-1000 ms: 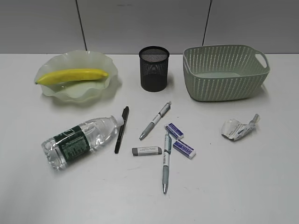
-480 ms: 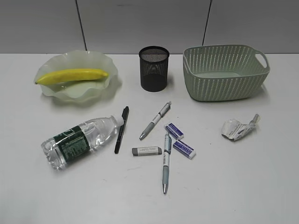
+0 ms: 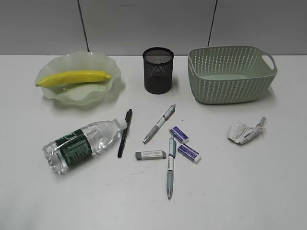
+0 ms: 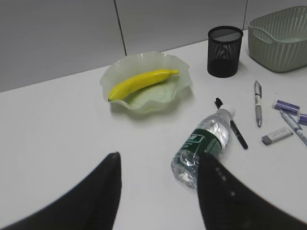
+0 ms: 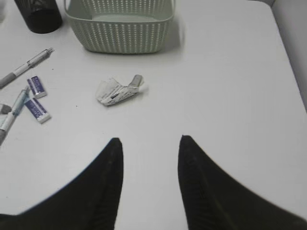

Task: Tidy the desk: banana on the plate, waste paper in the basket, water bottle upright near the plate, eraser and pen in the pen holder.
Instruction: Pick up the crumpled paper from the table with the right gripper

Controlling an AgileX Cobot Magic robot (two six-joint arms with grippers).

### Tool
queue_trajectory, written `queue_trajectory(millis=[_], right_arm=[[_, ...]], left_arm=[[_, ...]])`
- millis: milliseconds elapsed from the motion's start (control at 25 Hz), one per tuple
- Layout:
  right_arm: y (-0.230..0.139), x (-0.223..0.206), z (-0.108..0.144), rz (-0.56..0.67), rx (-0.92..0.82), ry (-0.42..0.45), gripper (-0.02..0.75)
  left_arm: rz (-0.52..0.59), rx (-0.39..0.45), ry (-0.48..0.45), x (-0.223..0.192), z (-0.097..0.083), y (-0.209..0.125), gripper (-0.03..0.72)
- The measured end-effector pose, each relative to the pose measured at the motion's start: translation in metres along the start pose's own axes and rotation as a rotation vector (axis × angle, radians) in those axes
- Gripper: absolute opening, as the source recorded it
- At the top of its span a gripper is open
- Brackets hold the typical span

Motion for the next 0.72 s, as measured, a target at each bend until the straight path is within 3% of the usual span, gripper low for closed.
queue_trajectory(millis=[280, 520, 720], right_arm=[[0.029, -0.065, 0.021, 0.237, 0.044, 0.088, 0.360], [0.032, -0.142, 0.046, 0.499, 0.094, 0.132, 0.512], [0.015, -0.202, 0.053, 0.679, 0.049, 0.103, 0.543]], left_arm=[[-0.037, 0.013, 0.005, -0.005, 0.001, 0.003, 0.382], [0.016, 0.008, -0.018, 0.003, -0.003, -0.001, 0.382], [0.132, 0.000, -0.043, 0.009, -0.008, -0.020, 0.382]])
Point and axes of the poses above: a point on each arm's last joint axis where the gripper is mounted, x pointing back along that axis away from the gripper, z along the wrist's bending axis when the last joint is at zero, y = z × x, the point moved 10 cm from there along -x, pointing out along that axis toward the gripper, and after that the axes turned 6 degrees about -x, right-handed, at the moved point
